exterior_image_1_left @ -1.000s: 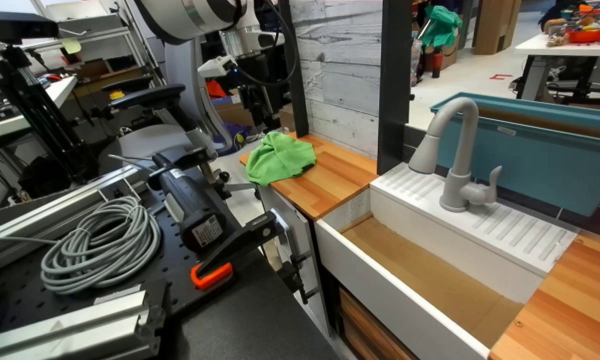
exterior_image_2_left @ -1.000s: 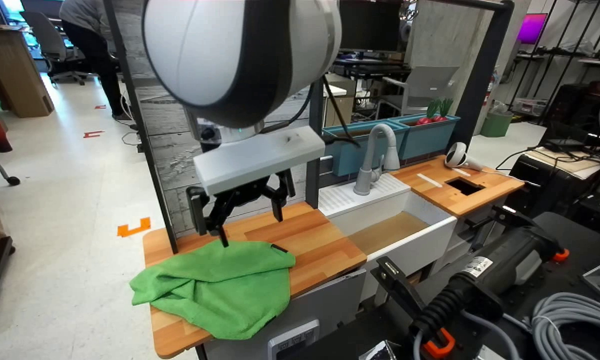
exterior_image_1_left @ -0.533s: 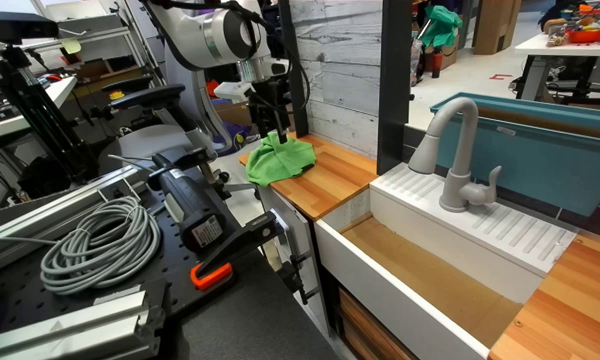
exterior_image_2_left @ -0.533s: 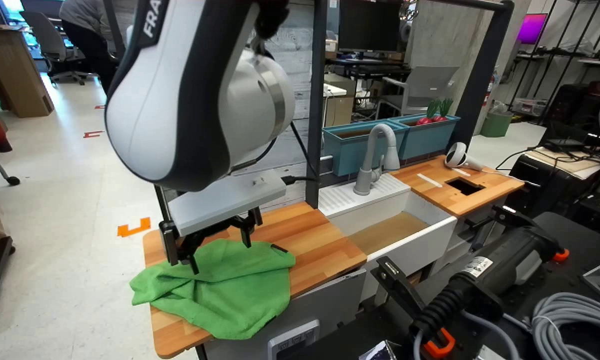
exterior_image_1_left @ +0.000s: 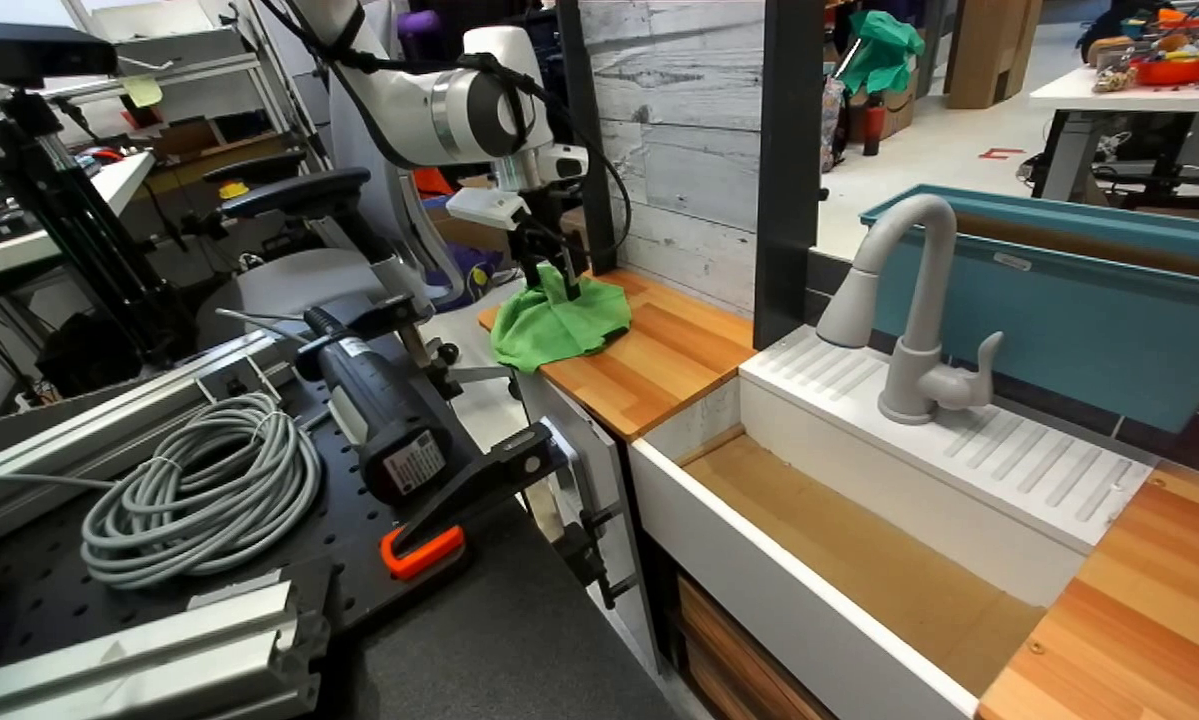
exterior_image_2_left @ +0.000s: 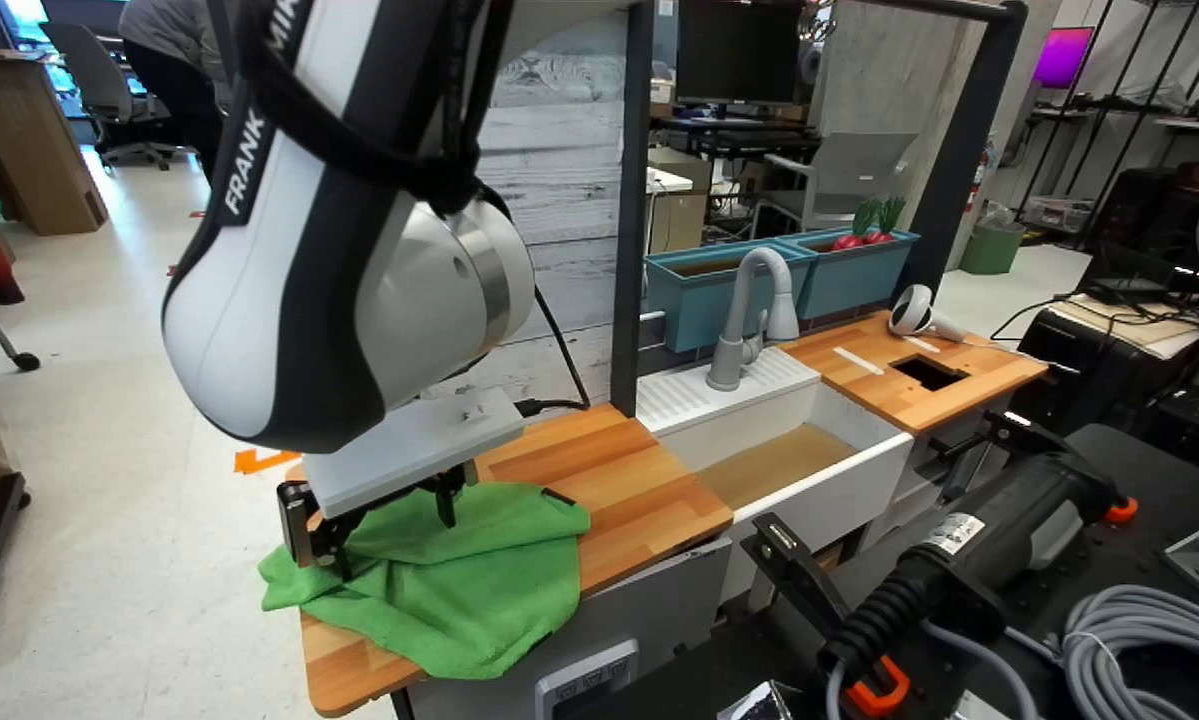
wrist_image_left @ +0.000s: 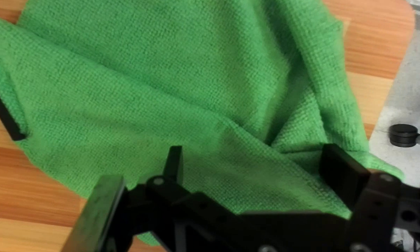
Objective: Slide the green towel to the right
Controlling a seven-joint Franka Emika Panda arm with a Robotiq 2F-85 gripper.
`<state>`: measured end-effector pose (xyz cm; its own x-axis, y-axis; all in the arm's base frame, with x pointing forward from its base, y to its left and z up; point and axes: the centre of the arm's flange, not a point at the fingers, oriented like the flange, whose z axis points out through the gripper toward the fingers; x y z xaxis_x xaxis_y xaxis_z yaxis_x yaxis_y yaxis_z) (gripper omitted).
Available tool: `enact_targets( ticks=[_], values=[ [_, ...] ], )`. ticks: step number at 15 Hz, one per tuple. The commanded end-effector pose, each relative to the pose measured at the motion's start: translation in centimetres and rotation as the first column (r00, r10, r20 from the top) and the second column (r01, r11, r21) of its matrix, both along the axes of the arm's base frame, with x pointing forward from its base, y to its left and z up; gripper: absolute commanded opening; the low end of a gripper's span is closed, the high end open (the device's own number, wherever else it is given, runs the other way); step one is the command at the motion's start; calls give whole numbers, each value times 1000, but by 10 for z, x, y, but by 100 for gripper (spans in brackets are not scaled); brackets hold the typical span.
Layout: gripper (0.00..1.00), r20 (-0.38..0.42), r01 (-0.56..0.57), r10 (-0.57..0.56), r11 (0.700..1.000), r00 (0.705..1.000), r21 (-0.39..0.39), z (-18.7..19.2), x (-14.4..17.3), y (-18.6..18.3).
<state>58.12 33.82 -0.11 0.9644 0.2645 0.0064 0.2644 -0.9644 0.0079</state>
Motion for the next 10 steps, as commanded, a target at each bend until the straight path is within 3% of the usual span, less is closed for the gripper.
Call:
enact_targets(
  ticks=[1,10],
  values=[
    [100,6,-20,20,999,1000,35,-19,17,12],
    [100,22,-32,31,999,999,13,-27,17,-12]
  ],
)
